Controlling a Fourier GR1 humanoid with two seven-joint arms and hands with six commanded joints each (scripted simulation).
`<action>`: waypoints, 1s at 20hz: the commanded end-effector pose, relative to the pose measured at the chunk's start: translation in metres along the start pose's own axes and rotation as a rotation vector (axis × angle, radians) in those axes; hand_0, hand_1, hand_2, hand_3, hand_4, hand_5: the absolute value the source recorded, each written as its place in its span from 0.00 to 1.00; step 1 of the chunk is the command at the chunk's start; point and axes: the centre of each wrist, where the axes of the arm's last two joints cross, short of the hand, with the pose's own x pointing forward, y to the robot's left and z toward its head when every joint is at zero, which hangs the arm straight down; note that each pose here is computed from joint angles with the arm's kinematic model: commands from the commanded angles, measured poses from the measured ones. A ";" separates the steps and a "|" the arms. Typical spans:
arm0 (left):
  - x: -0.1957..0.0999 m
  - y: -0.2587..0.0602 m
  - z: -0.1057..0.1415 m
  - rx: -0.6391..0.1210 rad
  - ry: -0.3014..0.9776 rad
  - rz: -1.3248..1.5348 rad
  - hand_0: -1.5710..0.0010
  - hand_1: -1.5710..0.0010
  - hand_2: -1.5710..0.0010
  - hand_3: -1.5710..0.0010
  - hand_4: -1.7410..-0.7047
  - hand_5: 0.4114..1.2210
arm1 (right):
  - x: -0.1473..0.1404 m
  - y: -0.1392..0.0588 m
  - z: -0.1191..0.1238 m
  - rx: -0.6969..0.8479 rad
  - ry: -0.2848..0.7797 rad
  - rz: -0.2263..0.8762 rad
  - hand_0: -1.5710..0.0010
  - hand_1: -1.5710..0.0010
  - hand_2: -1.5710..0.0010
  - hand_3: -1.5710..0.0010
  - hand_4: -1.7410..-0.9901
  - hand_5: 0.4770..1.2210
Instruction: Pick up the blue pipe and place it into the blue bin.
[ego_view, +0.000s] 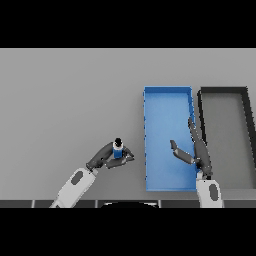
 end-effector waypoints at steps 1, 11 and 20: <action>0.000 -0.001 -0.002 0.006 0.001 -0.012 0.16 0.14 0.12 0.12 0.22 0.90 | 0.000 0.001 -0.003 0.004 0.000 -0.005 1.00 1.00 1.00 1.00 0.69 0.23; 0.061 -0.002 -0.022 0.000 -0.219 -0.013 0.02 0.01 0.01 0.01 0.27 0.99 | -0.002 -0.002 -0.002 -0.008 0.004 0.025 1.00 1.00 1.00 1.00 0.72 0.22; 0.092 -0.010 -0.030 -0.071 -0.239 -0.051 0.00 0.00 0.00 0.00 0.26 1.00 | 0.001 -0.004 0.000 -0.013 -0.029 0.047 1.00 1.00 1.00 1.00 0.79 0.22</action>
